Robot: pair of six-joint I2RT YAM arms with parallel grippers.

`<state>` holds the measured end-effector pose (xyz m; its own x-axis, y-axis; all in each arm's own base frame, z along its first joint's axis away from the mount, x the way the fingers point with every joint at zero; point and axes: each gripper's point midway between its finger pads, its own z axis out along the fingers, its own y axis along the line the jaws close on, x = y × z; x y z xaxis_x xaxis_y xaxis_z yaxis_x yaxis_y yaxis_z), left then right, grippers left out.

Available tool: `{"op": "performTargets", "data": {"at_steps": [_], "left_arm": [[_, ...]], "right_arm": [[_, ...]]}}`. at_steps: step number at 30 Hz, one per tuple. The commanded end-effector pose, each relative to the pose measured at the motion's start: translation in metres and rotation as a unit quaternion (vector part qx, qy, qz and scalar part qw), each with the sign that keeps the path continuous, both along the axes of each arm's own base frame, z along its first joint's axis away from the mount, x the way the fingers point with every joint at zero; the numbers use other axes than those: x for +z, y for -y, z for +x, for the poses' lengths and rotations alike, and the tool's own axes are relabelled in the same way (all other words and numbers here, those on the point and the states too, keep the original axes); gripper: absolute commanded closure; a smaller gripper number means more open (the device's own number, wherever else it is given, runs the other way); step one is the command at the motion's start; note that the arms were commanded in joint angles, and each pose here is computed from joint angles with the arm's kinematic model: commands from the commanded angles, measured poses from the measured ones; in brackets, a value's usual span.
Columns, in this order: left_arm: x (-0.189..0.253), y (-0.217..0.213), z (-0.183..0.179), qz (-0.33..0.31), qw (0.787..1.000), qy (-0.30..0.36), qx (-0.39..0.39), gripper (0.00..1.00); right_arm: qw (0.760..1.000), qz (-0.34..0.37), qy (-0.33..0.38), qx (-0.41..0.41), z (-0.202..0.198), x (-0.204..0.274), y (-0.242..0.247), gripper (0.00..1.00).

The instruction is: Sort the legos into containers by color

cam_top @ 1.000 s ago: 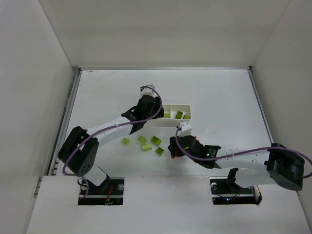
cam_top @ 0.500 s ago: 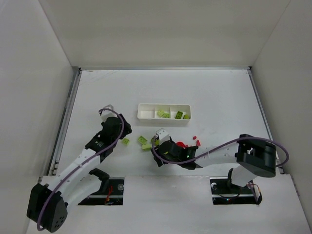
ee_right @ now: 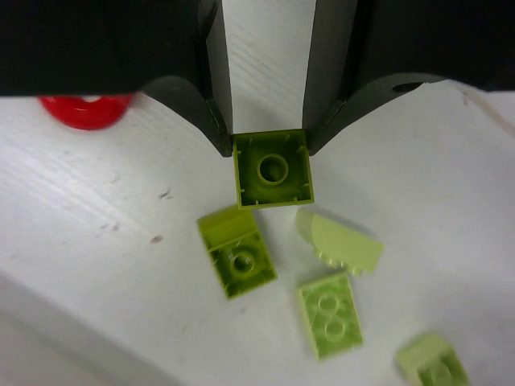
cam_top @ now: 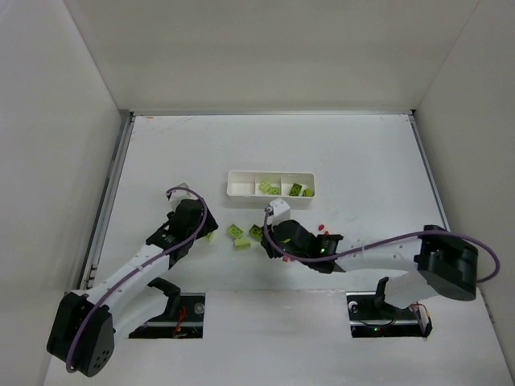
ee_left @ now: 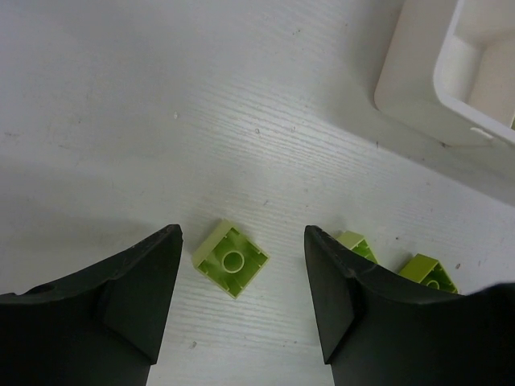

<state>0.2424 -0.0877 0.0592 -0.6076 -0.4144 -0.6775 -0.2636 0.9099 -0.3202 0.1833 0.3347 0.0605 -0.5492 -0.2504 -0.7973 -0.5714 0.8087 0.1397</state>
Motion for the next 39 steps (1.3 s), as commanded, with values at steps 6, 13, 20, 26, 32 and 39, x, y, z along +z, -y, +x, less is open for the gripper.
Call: {"op": "performTargets", "data": {"at_steps": [6, 13, 20, 26, 32, 39], "left_arm": [[-0.012, 0.011, -0.002, -0.001, 1.0, 0.0, -0.018, 0.42], [-0.012, 0.013, -0.009, -0.006, 1.0, 0.008, -0.02, 0.43], [-0.02, 0.014, -0.01, 0.015, 1.0, -0.003, -0.023, 0.43], [-0.023, 0.011, -0.01, 0.03, 0.999, -0.002, -0.015, 0.45], [-0.028, 0.012, -0.011, 0.043, 0.999, -0.008, -0.018, 0.54], [-0.031, 0.013, -0.008, 0.054, 0.998, -0.018, -0.022, 0.75]], "right_arm": [[0.983, 0.102, 0.082, -0.128, 0.084, 0.095, 0.061, 0.67], [0.968, 0.101, 0.083, -0.214, 0.157, 0.096, 0.106, 0.65], [0.964, 0.085, 0.076, -0.242, 0.187, 0.084, 0.115, 0.46], [0.964, 0.096, 0.092, -0.231, 0.168, 0.095, 0.111, 0.26], [0.968, 0.107, 0.095, -0.204, 0.13, 0.096, 0.097, 0.25], [0.985, 0.098, 0.068, -0.121, 0.074, 0.074, 0.065, 0.25]]}}
